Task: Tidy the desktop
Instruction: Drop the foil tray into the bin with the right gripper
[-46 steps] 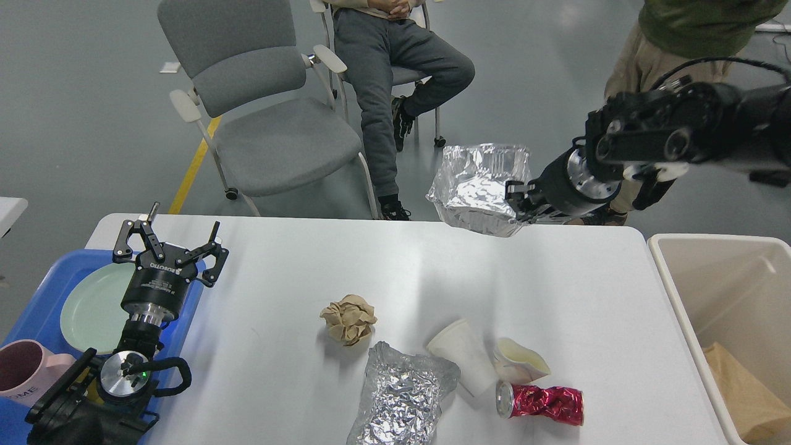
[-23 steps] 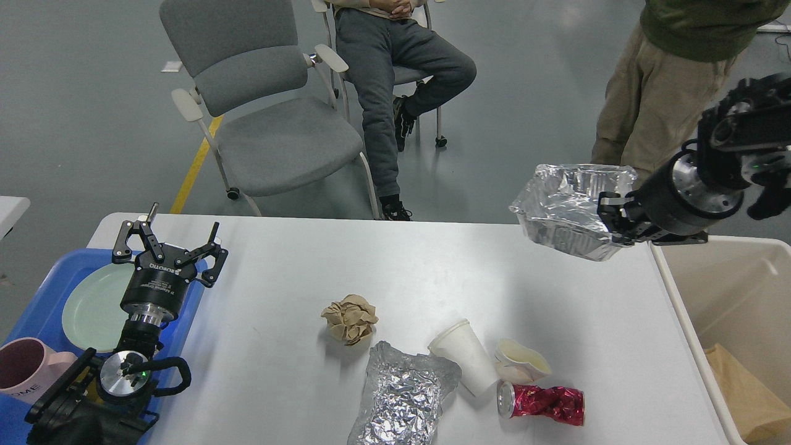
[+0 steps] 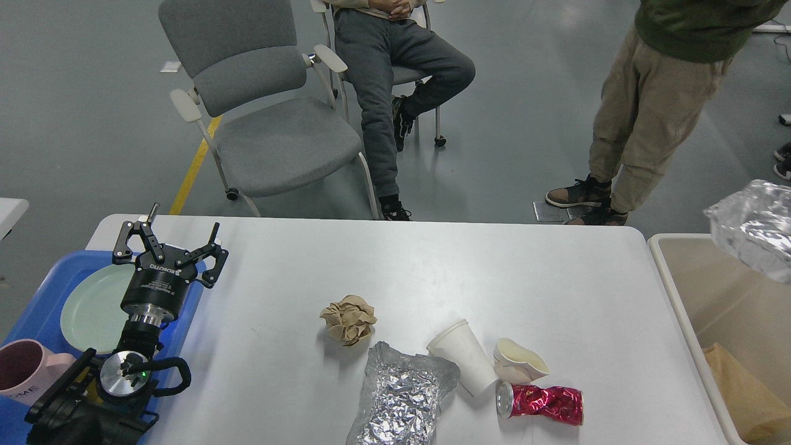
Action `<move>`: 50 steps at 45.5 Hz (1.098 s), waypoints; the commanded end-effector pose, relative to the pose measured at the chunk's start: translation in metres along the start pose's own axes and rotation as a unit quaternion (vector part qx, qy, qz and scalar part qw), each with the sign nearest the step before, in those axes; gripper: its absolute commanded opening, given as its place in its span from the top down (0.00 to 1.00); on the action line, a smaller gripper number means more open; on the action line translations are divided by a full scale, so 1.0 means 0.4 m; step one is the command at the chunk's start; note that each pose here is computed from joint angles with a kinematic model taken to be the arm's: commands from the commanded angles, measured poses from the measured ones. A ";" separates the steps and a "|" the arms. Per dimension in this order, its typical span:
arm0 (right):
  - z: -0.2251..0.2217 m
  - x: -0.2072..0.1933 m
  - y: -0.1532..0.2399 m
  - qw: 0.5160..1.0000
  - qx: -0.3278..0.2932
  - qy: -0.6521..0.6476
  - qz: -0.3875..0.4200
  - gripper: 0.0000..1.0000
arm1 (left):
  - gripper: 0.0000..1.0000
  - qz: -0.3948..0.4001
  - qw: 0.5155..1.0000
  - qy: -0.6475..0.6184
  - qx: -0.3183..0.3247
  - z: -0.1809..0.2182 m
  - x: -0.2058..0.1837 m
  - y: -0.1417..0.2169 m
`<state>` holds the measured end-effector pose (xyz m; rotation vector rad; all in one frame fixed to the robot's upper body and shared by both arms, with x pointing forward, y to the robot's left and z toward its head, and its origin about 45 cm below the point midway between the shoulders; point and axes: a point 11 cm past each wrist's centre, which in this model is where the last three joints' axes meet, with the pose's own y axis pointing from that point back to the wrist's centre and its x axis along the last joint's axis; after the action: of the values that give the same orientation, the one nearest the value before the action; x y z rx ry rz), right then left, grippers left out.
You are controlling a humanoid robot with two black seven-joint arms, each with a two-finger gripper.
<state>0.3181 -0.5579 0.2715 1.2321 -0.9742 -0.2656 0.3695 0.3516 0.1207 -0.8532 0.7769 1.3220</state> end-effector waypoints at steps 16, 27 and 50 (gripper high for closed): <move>0.169 -0.229 -0.360 0.994 -0.074 -0.043 0.063 1.00 | 0.03 0.000 1.000 0.000 0.000 0.000 0.000 0.000; 0.150 -0.361 -0.461 0.990 -0.075 -0.043 0.110 1.00 | 0.03 0.000 1.000 0.000 0.000 0.000 0.000 0.000; 0.161 -0.444 -0.488 0.990 -0.083 -0.033 0.110 1.00 | 0.03 0.000 1.000 0.000 0.000 0.000 0.000 0.000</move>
<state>0.2285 -0.5577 0.0173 0.9561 -1.1158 -0.2057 0.3695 0.3517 0.1207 -0.8532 0.7770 1.3223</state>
